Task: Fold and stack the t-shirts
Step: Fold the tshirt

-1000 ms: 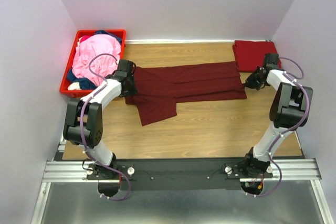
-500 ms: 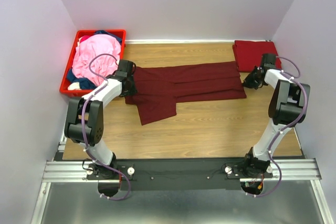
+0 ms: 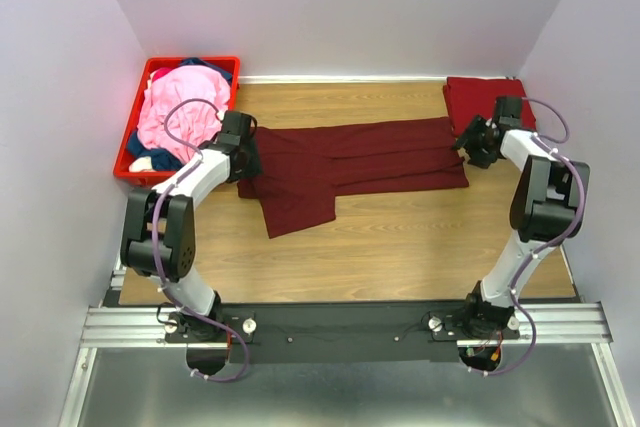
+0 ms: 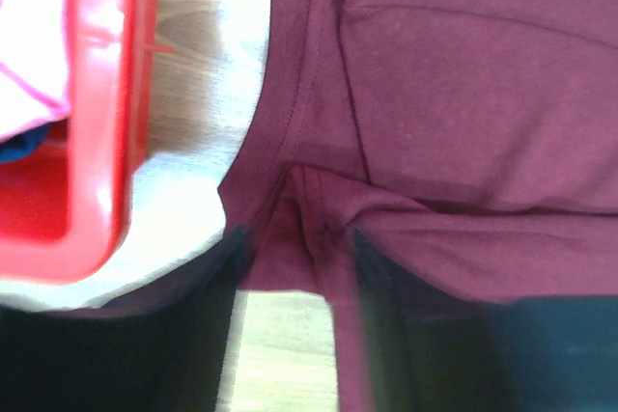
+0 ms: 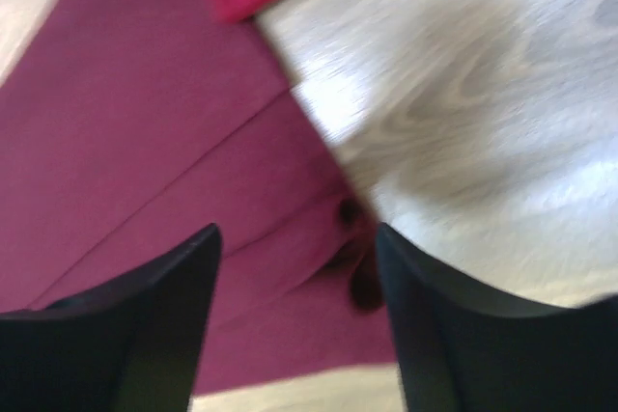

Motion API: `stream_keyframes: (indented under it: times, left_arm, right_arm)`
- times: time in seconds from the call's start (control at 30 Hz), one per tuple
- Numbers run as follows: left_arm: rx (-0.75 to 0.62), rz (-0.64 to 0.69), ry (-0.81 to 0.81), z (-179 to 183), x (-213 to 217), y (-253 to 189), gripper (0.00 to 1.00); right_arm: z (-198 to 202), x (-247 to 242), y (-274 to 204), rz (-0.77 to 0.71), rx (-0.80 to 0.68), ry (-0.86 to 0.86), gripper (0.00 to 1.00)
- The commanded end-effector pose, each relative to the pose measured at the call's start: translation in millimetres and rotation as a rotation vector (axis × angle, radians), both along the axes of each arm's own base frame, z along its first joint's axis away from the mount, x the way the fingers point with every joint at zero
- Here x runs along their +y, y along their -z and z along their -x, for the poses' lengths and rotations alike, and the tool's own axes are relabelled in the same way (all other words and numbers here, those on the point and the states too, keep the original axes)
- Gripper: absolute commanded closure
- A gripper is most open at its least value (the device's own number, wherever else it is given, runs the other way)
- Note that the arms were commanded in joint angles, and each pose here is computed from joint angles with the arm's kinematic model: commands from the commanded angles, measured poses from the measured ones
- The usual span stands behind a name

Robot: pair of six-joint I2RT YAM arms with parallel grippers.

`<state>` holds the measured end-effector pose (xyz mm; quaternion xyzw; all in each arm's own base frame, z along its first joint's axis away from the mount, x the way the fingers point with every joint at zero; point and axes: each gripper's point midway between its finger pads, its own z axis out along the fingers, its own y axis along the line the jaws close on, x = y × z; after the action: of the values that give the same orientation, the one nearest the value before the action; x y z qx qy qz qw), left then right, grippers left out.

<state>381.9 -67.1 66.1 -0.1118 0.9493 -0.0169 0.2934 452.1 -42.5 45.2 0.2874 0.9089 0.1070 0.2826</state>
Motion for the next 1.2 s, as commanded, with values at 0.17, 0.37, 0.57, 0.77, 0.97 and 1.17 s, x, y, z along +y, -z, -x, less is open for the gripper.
stream_keyframes:
  times: [0.17, 0.37, 0.57, 0.77, 0.97, 1.17]
  left_arm:
    - [-0.168, 0.005, 0.010, 33.9, -14.9, -72.0, 0.34]
    - [-0.084, 0.074, 0.095, 95.7, -56.2, -47.3, 0.34]
    - [0.055, 0.098, 0.153, 137.8, -77.9, -3.0, 0.34]
    - [0.155, 0.068, 0.207, 140.3, -90.9, 34.2, 0.34]
    - [0.220, 0.024, 0.218, 138.4, -92.4, 61.8, 0.46]
    - [0.203, 0.010, 0.207, 135.0, -90.7, 55.1, 0.91]
  right_arm:
    - [30.2, 32.8, -73.7, 0.144, -0.164, -0.072, 0.19]
    - [57.9, 66.9, -84.9, 0.115, -0.201, -0.154, 0.19]
    - [76.7, 90.5, -79.4, 0.073, -0.194, -0.221, 0.19]
    - [82.8, 96.7, -66.9, 0.046, -0.164, -0.244, 0.19]
    - [86.9, 97.8, -60.5, 0.046, -0.149, -0.257, 0.19]
    - [87.0, 98.9, -56.1, 0.042, -0.138, -0.266, 0.19]
